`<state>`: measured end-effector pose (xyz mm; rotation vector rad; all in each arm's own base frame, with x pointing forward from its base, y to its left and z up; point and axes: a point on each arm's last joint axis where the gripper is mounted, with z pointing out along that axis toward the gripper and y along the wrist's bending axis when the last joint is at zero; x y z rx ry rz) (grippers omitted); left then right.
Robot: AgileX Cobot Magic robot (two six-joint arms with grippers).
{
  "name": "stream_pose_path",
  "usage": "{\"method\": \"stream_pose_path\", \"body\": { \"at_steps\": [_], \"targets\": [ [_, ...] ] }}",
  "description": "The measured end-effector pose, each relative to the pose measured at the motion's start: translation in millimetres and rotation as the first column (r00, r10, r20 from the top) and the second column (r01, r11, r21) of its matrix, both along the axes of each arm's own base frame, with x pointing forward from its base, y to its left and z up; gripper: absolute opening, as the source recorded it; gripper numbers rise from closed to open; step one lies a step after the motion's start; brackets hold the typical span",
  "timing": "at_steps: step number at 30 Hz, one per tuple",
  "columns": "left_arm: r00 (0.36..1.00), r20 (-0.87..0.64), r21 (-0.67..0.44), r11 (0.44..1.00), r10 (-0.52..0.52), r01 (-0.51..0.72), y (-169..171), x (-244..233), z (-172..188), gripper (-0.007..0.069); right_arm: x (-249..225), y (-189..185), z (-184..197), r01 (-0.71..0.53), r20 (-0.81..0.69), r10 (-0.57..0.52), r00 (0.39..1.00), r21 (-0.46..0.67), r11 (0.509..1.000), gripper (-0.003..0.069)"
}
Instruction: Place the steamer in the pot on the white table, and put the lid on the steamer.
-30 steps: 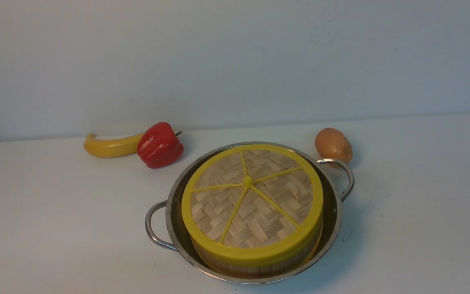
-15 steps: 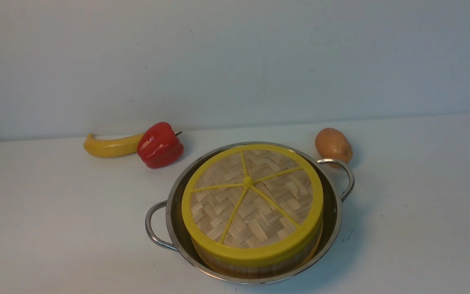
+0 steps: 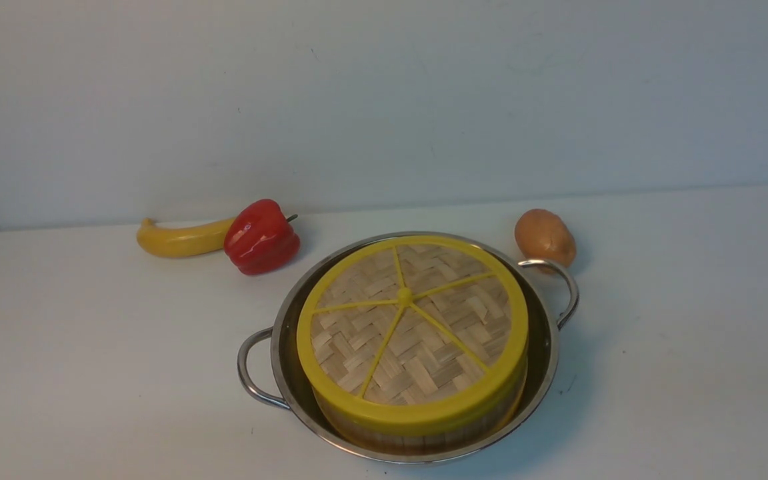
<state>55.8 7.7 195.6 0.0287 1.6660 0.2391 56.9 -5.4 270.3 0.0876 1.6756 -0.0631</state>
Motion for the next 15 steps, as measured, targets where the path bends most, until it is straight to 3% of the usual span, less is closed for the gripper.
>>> {"method": "stream_pose_path", "body": {
  "at_steps": [4, 15],
  "targets": [
    [1.0, 0.0, 0.0, 1.0, 0.0, 0.0, 0.0, 0.0, 0.0, 0.0104, -3.1, -0.9, -32.4, 0.027, -0.013, -0.026, 1.0, 0.027, 0.999, 0.0241],
    [1.0, 0.0, 0.0, 1.0, 0.0, 0.0, 0.0, 0.0, 0.0, 0.0123, -1.9, -1.1, -72.5, 0.029, -0.02, -0.029, 0.999, 0.033, 0.999, 0.0241]
  ]
}}
